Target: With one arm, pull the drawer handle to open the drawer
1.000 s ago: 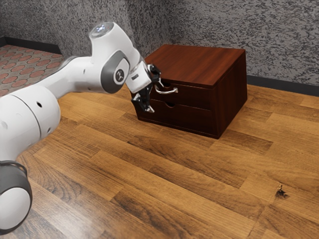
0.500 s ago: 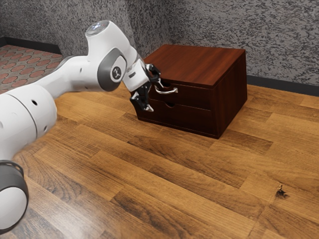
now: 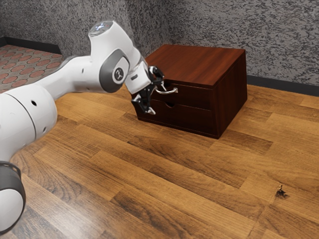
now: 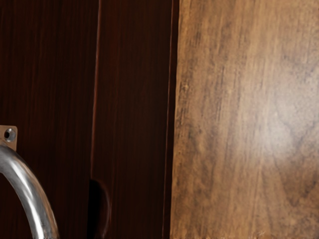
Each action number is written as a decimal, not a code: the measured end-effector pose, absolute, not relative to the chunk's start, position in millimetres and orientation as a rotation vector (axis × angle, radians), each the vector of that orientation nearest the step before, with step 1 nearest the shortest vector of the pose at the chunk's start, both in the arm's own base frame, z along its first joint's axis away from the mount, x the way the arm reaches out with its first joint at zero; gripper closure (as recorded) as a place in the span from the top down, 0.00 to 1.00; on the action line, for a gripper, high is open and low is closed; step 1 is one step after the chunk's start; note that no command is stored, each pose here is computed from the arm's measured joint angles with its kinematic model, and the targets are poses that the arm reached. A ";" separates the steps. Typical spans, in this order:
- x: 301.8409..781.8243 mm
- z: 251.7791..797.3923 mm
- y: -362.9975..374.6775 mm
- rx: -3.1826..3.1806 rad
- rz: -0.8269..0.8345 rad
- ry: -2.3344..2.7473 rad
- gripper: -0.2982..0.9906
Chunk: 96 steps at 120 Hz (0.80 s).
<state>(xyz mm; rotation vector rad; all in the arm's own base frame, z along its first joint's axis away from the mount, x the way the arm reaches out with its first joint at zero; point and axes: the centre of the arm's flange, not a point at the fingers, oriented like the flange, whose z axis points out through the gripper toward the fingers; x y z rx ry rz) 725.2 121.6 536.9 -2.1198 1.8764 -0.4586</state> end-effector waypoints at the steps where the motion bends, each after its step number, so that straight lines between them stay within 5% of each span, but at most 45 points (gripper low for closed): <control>1: 725.3 536.5 121.9 -2.120 -0.458 1.877 0.76; 25: 725.0 530.3 122.4 -2.122 -0.449 1.888 0.75; 56: 699.1 555.1 117.5 -2.133 -0.466 1.876 0.43; 96: 632.3 561.8 110.5 -2.183 -0.425 1.874 0.37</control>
